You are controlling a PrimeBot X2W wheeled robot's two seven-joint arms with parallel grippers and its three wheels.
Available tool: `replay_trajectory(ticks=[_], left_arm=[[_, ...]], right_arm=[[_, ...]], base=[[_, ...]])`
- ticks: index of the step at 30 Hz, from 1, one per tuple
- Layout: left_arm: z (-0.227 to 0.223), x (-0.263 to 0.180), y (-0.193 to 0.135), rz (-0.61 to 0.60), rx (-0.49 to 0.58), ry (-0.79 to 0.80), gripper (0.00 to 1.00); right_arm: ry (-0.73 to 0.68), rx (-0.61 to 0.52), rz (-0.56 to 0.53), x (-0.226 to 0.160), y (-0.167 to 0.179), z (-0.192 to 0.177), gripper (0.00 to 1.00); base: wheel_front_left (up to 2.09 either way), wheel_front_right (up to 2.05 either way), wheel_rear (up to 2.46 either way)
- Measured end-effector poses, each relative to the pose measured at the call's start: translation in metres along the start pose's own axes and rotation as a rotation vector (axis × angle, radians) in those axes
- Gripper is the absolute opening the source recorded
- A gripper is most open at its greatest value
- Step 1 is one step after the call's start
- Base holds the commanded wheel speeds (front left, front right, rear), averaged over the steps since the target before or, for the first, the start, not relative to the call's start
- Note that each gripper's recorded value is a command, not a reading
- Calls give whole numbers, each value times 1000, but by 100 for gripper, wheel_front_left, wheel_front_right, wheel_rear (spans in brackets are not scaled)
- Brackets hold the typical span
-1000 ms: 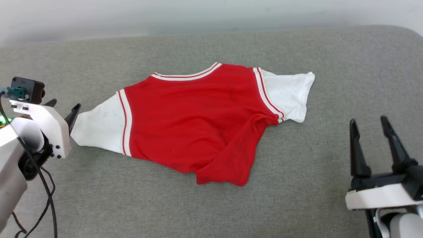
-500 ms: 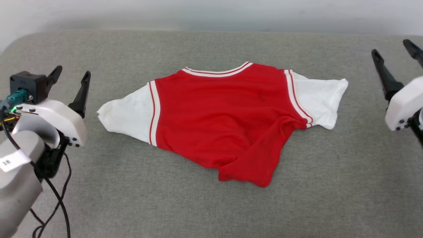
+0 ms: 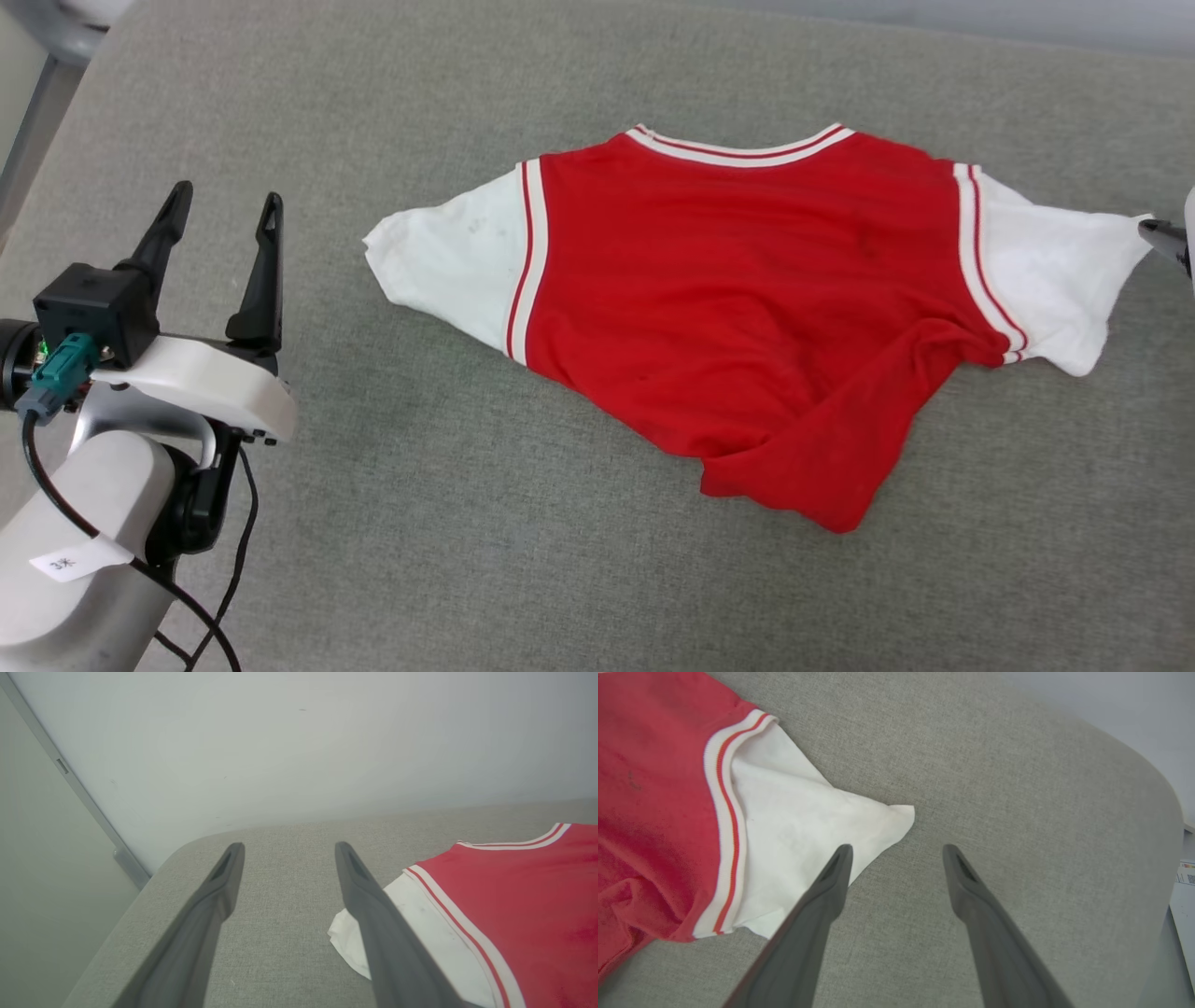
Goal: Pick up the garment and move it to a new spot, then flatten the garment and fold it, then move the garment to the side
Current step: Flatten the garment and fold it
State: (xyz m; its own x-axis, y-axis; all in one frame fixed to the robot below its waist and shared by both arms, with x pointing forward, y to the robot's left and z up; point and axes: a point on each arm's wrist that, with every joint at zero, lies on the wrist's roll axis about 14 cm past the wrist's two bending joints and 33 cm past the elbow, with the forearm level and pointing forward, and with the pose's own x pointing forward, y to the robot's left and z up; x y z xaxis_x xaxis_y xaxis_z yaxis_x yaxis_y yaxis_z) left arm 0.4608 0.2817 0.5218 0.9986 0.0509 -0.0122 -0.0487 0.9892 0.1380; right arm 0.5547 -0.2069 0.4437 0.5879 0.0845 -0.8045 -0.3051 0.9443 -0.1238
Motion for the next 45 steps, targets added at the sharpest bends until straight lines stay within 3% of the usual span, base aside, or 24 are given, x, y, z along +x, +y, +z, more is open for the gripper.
replay_trajectory(ticks=[12, 17, 18, 19, 30, 37, 45], left_arm=[[-33, 10, 10, 26, 18, 44, 100], [-40, 14, 13, 28, 25, 53, 100], [-41, 14, 13, 28, 27, 54, 100], [-41, 15, 14, 29, 27, 52, 100], [-30, 15, 15, -39, 17, 61, 100], [-17, 38, 3, -170, 9, 192, 100], [-23, 55, -30, -319, -24, 489, 100]], right_arm=[[285, -31, 28, 68, 15, -49, 100], [306, -22, 48, 74, 18, -57, 100], [304, -25, 48, 73, 18, -57, 28], [291, -30, 47, 73, 18, -56, 0], [-136, 37, 80, 27, 17, 9, 0], [-209, 22, 61, -1, 6, -6, 0], [-220, 3, 81, -11, 12, -23, 0]], base=[[0, 0, 0], [0, 0, 0], [0, 0, 0], [0, 0, 0], [0, 0, 0], [0, 0, 0], [0, 0, 0]])
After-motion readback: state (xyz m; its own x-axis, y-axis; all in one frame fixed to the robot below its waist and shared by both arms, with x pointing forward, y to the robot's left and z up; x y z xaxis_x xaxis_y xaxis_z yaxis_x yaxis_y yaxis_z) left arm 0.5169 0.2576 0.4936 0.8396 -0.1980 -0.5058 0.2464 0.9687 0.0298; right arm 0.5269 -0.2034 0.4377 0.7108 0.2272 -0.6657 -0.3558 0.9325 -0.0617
